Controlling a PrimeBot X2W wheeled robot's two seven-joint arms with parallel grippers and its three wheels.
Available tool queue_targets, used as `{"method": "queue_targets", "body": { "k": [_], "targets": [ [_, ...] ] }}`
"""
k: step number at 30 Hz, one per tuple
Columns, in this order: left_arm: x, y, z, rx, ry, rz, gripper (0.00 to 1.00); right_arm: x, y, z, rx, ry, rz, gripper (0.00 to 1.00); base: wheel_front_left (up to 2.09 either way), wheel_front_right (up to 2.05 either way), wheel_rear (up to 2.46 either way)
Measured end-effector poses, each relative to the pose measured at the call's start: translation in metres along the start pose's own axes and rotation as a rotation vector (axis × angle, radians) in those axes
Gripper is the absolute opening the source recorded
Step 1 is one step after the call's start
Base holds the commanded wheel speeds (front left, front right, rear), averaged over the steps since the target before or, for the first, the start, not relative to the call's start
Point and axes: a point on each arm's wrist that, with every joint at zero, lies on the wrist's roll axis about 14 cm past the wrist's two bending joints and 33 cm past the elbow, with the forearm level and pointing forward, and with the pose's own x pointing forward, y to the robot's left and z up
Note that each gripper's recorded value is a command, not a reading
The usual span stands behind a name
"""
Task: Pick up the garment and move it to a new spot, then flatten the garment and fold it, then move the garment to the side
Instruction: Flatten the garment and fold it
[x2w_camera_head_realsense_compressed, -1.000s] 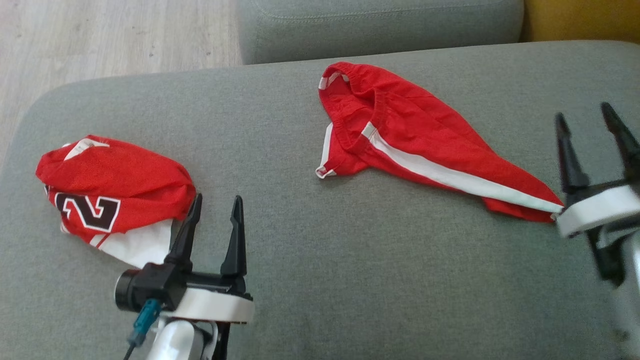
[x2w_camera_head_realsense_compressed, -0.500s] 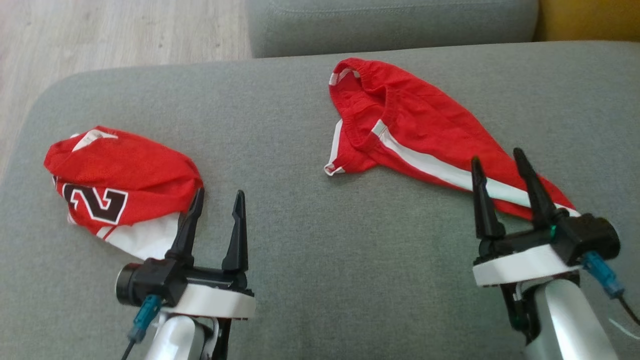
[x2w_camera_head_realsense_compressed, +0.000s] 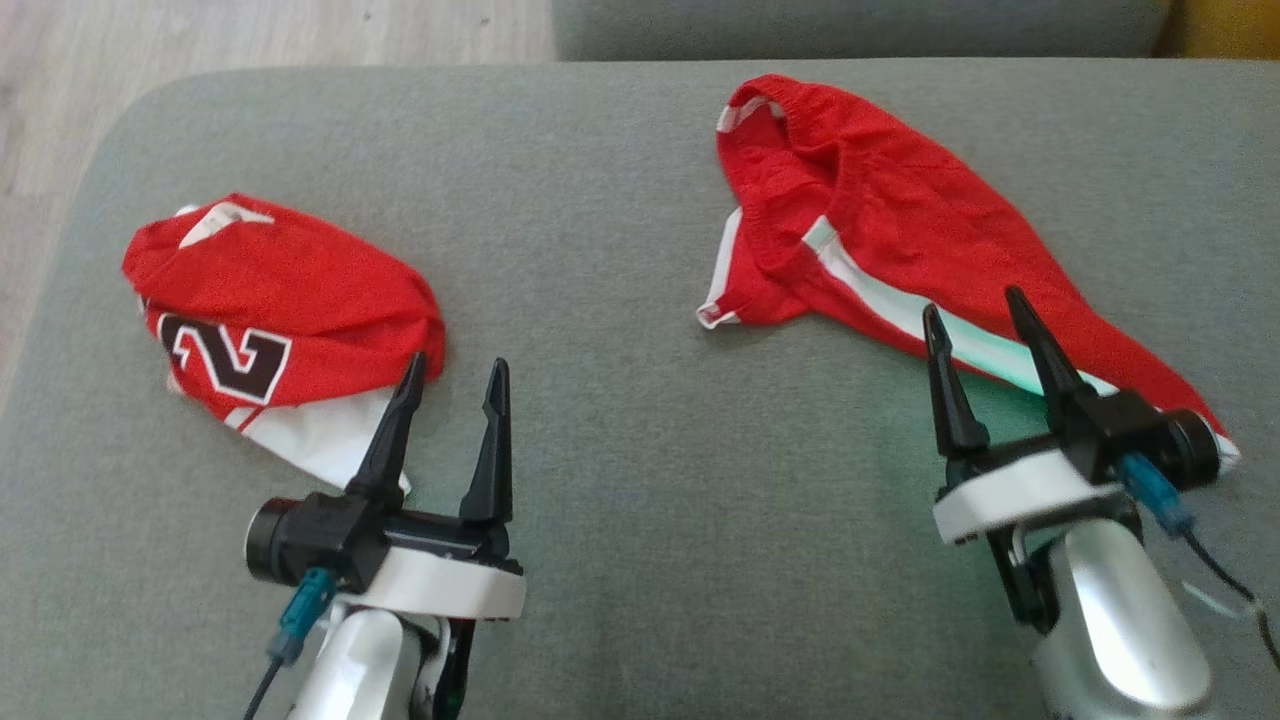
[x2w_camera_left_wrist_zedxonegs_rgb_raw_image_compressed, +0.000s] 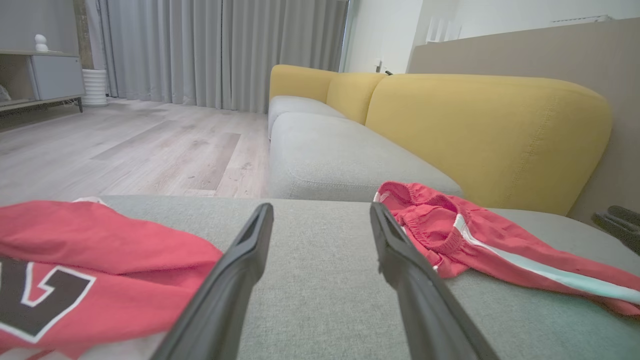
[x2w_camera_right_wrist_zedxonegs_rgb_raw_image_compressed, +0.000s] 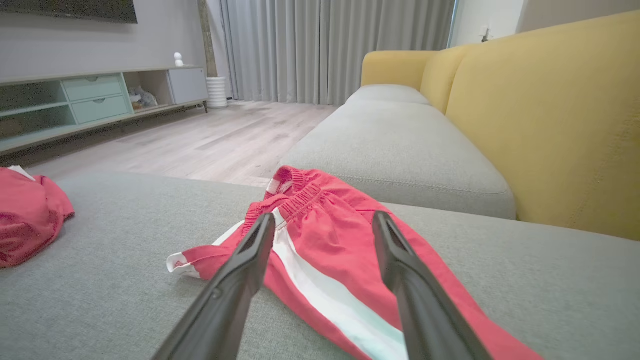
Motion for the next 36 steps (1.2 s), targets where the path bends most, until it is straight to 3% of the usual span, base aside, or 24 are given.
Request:
{"method": "queue_targets", "body": {
  "k": [7,17,18,19,20,28,36],
  "targets": [
    [-0.005,0.016,-0.007,0.004,0.024,0.051,1.0,0.029,0.008,-0.032,-0.034,0.122,0.044,1.0,0.0,0.0,0.0],
    [-0.005,0.025,-0.011,0.009,0.036,0.078,1.0,0.039,0.017,-0.08,-0.109,0.307,0.107,1.0,0.0,0.0,0.0],
    [-0.005,0.026,-0.012,0.009,0.038,0.079,1.0,0.039,0.016,-0.082,-0.112,0.317,0.104,0.97,0.0,0.0,0.0],
    [-0.005,0.026,-0.012,0.008,0.04,0.08,1.0,0.041,0.014,-0.084,-0.113,0.321,0.1,0.29,0.0,0.0,0.0],
    [-0.005,0.026,-0.013,0.008,0.042,0.08,1.0,0.042,0.012,-0.084,-0.113,0.324,0.096,0.0,0.0,0.0,0.0],
    [-0.002,0.023,-0.013,0.007,0.041,0.071,1.0,0.043,0.018,-0.08,-0.1,0.303,0.115,0.0,0.0,0.0,0.0],
    [0.002,0.01,-0.004,0.006,0.012,0.035,1.0,0.034,0.06,-0.035,-0.053,0.151,0.225,0.0,0.0,0.0,0.0]
  ]
}}
